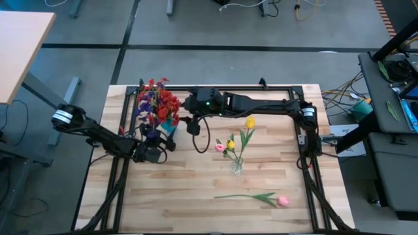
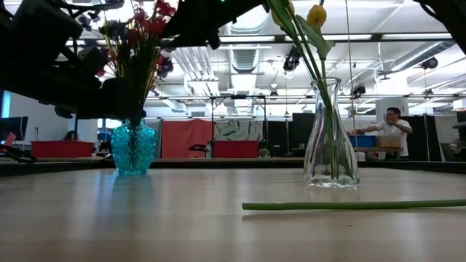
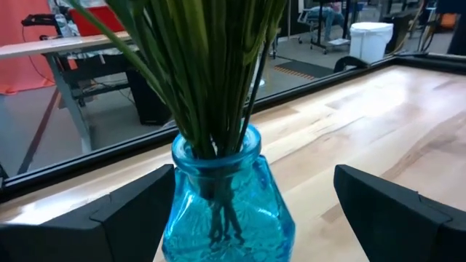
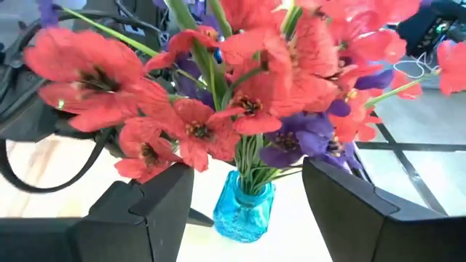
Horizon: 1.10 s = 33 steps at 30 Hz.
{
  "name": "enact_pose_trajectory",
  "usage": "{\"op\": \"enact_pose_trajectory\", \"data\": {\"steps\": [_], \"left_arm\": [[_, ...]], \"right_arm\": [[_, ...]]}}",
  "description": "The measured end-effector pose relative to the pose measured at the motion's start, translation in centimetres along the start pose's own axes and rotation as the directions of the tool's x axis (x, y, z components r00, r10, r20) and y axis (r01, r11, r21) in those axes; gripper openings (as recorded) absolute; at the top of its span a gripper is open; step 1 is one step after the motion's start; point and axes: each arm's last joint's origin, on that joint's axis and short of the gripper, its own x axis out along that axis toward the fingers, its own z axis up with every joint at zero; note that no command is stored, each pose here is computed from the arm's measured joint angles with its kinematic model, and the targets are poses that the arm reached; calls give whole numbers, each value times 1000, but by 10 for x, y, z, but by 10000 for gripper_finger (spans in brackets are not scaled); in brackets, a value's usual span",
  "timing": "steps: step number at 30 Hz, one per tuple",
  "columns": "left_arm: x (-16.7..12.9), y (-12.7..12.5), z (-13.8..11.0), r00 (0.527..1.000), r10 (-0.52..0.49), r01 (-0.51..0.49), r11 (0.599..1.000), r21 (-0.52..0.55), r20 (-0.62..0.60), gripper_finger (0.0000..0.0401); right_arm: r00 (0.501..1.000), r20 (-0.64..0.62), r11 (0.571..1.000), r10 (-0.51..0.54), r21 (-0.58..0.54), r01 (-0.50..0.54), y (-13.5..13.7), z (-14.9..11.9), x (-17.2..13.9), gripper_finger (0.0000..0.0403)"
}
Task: Sort flowers into vase by color
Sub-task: Put the pink tulip into the transparent vase
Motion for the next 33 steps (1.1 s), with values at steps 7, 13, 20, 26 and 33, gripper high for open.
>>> {"op": "enact_pose_trajectory", "data": {"steps": [7,13,20,26,33], "left_arm": [[-4,0,6,1000,-26,26,1000,-2,10,357],[-13,1,11,997,-78,78,997,17,16,357],[-26,3,17,975,-216,218,976,31,-51,357],[-38,5,29,789,-432,440,893,-88,-436,357],[-62,11,48,396,-366,373,902,-217,-842,357]], "right_arm": [[1000,3,1000,0,0,0,-1,12,-21,249],[999,34,1000,-5,-1,5,-2,26,-42,249],[994,109,1000,-15,7,14,-5,55,-83,249],[992,126,998,-15,65,7,-7,82,-129,249],[995,96,990,1,144,-15,-8,115,-193,249]]}}
